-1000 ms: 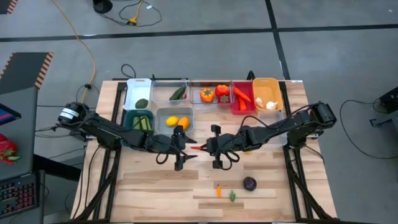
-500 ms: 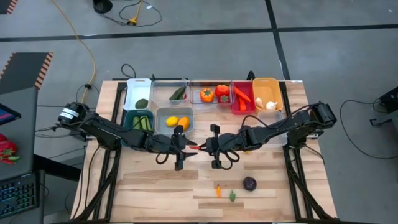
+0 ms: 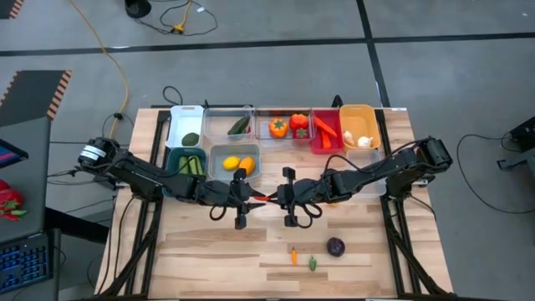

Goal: Sort produce into baskets
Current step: Put the orange chili pepper into the top left transparent bin

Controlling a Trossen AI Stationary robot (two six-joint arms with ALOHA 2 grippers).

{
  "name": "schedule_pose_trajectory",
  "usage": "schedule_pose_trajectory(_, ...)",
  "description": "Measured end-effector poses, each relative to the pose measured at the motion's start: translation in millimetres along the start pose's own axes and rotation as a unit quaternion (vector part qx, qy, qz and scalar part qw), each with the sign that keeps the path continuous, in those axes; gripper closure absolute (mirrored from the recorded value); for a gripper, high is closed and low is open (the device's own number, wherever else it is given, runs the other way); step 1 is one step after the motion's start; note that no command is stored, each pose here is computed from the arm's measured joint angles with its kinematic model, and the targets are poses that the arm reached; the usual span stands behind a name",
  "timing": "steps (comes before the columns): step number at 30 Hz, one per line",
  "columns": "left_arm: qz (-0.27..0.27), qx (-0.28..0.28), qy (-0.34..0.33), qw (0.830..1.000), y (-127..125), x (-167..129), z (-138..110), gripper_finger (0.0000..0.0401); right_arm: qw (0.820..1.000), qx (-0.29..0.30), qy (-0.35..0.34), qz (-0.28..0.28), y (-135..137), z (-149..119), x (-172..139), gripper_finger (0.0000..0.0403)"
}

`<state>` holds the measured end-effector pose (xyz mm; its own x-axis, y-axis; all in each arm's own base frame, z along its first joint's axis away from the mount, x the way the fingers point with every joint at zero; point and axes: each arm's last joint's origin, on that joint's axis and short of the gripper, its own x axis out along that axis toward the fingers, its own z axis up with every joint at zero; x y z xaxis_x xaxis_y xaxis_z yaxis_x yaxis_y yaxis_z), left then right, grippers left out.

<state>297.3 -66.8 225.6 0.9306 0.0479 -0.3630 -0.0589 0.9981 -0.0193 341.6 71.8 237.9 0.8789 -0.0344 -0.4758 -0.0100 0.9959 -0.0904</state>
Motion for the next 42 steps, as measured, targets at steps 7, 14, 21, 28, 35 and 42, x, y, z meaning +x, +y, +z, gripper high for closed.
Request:
schedule_pose_trajectory(7,0.000,0.000,0.000,1.000,0.0,-0.1,0.1,0.0322,1.000,0.000,0.000,0.001,0.0,0.1,-0.1,0.0343)
schedule_pose_trajectory(14,0.002,0.000,0.000,1.000,0.1,-0.1,0.1,0.0350,1.000,0.000,0.000,0.001,0.0,0.1,-0.2,0.0343)
schedule_pose_trajectory(21,0.002,0.000,0.000,1.000,0.1,-0.1,0.1,0.0366,1.000,0.000,0.000,0.001,0.0,0.1,-0.2,0.0343)
schedule_pose_trajectory(28,-0.002,0.000,0.000,1.000,-0.1,-0.1,0.0,0.0367,1.000,0.014,0.001,0.020,0.8,0.1,-0.1,0.0327)
schedule_pose_trajectory(35,0.001,-0.007,-0.003,1.000,2.4,-0.3,1.4,0.0367,0.999,0.015,0.002,0.033,1.6,0.0,-0.2,0.0254)
schedule_pose_trajectory(42,0.047,-0.020,0.007,0.999,33.2,-15.4,12.8,0.0368,0.999,0.012,0.009,0.035,2.6,-1.4,-0.8,0.0195)
